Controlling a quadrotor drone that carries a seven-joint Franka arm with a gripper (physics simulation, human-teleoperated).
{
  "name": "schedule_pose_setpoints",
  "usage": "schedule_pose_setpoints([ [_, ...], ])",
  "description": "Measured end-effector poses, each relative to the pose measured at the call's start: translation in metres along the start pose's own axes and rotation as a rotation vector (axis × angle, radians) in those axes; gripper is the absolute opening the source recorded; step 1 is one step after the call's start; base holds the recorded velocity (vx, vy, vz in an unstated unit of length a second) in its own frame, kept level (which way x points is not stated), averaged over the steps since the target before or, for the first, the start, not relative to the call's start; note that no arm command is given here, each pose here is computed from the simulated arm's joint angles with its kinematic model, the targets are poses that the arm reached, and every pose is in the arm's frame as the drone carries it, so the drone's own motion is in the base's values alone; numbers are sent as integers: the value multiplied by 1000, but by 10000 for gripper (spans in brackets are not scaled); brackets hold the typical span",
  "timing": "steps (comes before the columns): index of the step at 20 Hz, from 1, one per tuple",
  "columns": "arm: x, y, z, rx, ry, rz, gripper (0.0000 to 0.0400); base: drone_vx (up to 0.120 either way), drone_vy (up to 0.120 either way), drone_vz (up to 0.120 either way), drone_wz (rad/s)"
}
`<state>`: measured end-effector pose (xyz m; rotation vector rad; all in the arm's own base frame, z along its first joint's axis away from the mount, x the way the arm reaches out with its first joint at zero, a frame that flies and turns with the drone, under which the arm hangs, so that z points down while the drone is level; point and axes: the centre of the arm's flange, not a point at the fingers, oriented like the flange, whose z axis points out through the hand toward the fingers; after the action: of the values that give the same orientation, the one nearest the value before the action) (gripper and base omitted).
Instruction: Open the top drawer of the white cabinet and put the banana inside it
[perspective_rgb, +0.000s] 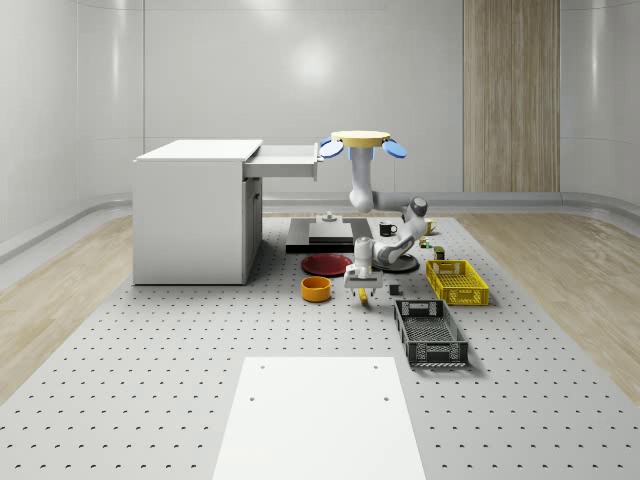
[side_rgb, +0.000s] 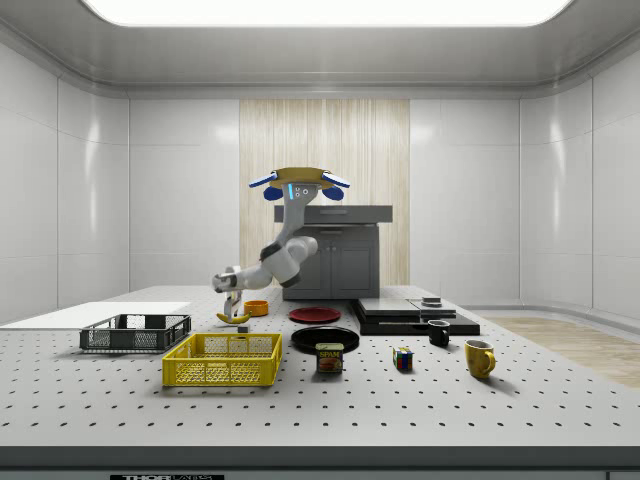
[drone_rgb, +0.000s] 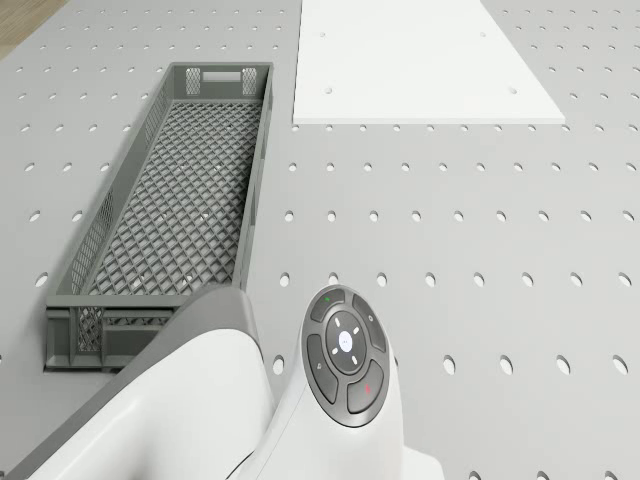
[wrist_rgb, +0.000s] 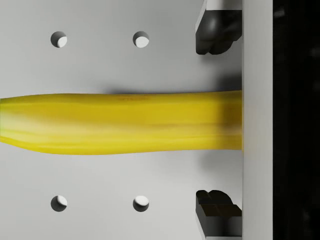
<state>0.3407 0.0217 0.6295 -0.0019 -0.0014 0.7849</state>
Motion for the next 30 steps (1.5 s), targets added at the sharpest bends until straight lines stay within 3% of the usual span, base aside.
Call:
schedule_pose_setpoints([
  [15,0,0,15,0,0,0,400,0,0,0,0],
  [18,0,0,16,0,0,0,279,0,0,0,0],
  [21,0,0,17,0,0,0,211,0,0,0,0],
  [23,0,0,17,0,0,-1,191,0,0,0,0],
  [30,0,0,10,-5,2,-1,190,0,0,0,0],
])
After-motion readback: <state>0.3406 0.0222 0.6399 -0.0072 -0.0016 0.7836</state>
